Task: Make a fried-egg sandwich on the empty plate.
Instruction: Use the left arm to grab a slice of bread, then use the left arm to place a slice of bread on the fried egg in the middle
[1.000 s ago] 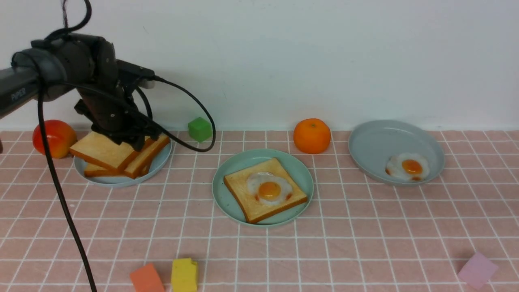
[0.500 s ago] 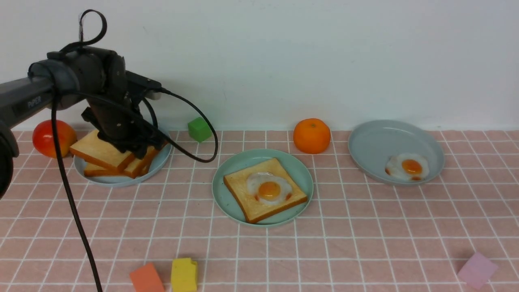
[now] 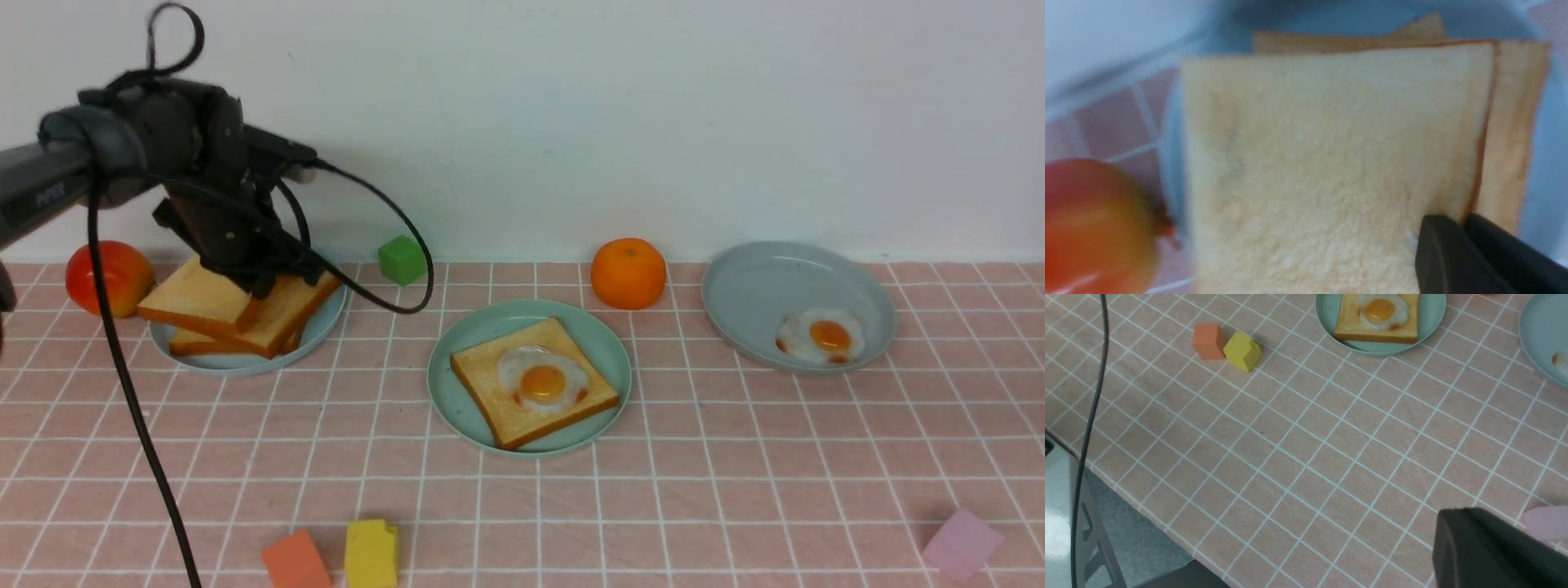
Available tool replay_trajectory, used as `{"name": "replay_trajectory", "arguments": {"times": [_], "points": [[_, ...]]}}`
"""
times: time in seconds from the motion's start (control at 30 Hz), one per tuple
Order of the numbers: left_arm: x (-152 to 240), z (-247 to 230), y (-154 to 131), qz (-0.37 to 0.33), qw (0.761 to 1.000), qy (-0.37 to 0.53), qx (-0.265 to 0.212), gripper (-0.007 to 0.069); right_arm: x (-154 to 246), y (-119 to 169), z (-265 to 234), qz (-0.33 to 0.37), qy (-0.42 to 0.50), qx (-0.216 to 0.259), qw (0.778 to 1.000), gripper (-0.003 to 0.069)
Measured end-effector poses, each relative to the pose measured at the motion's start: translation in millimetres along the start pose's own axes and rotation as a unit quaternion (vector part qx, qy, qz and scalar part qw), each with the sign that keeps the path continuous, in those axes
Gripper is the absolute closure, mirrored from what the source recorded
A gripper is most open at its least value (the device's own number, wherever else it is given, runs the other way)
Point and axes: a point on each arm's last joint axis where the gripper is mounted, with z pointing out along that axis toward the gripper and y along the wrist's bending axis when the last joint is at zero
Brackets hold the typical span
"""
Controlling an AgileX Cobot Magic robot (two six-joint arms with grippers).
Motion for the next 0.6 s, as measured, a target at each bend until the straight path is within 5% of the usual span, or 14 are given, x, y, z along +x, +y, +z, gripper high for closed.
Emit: {"name": "replay_trajectory", "arguments": {"times": [0.1, 0.27, 0.43, 0.6], "points": [[-13, -39, -17, 0.013, 0.999, -0.036, 0.004, 0.0618, 0, 0, 0, 0.000, 0.002, 0.002, 1.000, 0.0628], [-25, -87, -90, 0.080, 0.993, -0.063, 0.056, 0.0618, 0, -3, -1, -0.004, -0.001, 0.013, 1.000, 0.0627], [-18, -83, -175, 0.170, 0.978, -0.049, 0.111, 0.0618, 1, -4, -2, -0.006, -0.006, 0.019, 1.000, 0.0627], [-10, -65, -216, 0.215, 0.968, -0.035, 0.125, 0.0618, 3, -5, -7, -0.005, -0.015, 0.017, 1.000, 0.0627]]}}
